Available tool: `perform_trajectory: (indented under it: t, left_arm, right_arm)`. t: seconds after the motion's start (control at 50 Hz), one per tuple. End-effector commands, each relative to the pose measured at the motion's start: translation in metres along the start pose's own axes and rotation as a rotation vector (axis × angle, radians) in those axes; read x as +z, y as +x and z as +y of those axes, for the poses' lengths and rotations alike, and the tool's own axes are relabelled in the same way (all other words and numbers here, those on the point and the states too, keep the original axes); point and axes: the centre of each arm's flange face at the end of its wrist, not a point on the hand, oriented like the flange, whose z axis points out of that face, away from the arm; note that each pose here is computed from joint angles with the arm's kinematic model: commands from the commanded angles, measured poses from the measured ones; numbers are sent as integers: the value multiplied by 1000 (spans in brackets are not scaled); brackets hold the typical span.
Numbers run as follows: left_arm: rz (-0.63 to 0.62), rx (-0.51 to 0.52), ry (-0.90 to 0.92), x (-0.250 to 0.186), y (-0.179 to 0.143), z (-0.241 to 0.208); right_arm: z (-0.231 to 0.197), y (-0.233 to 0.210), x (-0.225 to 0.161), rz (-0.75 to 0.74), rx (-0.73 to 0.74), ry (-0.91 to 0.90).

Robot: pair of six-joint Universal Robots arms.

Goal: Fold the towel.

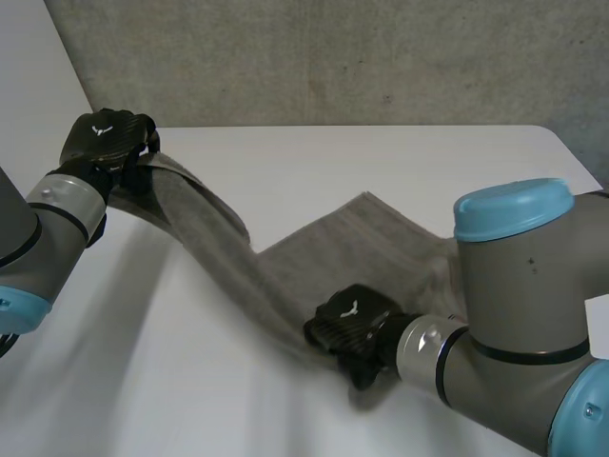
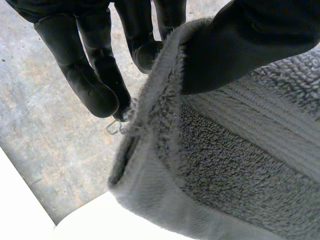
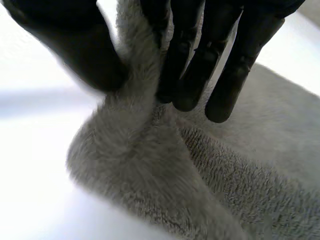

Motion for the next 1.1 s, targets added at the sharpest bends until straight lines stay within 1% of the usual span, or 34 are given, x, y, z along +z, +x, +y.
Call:
perform_trajectory:
  t: [0.02,0.1,0.16,0.2,0.26,0.3,0.38,0.42,0.48,0.52,0.54,0.58,0.64,0.68,0.7,0.74,0.8,0.84,0.9,1.1]
  left_arm:
    - [3,0,1,0,1,0]
    - [4,2,3,0,1,0]
    - [4,3,3,0,1,0]
    - [6,3,0,0,1,1]
    - [6,3,0,0,1,1]
    - [6,3,0,0,1,1]
    - [6,3,-2,0,1,1]
    - [10,4,-6,-1,2,2]
    - [11,3,-9,-2,2,3]
    - [12,4,-10,-2,3,3]
    - [12,5,-10,-2,3,3]
    - [17,4,-10,-3,5,4]
    - [19,4,-12,-3,6,4]
    - [23,4,-11,-3,7,4]
    - [24,4,-11,-3,7,4]
    - [24,5,-14,-3,8,5]
    - [24,5,-12,-3,8,5]
    - [25,5,-17,-2,8,7]
    - [26,6,-17,-2,8,7]
    - [27,6,-21,-2,9,9]
  right_arm:
    - [-13,3,-4,-11,108,40]
    - [-23,9,-8,12,134,72]
    - [-35,23,-10,55,153,120]
    - [-37,57,-11,142,216,138]
    - [-36,69,-10,172,249,147]
    - [-37,84,-2,206,275,172]
    - [-39,98,12,247,264,212]
    - [-38,112,24,304,251,235]
    - [-35,121,30,337,252,233]
    - [-27,132,47,371,252,205]
    - [-27,132,47,371,252,205]
    - [-20,138,59,389,228,172]
    - [-16,138,64,392,207,151]
    - [-6,138,70,398,150,90]
    - [-6,138,70,398,149,90]
    - [9,135,74,400,98,2]
    - [15,134,74,409,87,-39]
    - [29,138,71,423,108,-95]
    - [40,142,68,428,124,-129]
    - [54,131,63,395,138,-188]
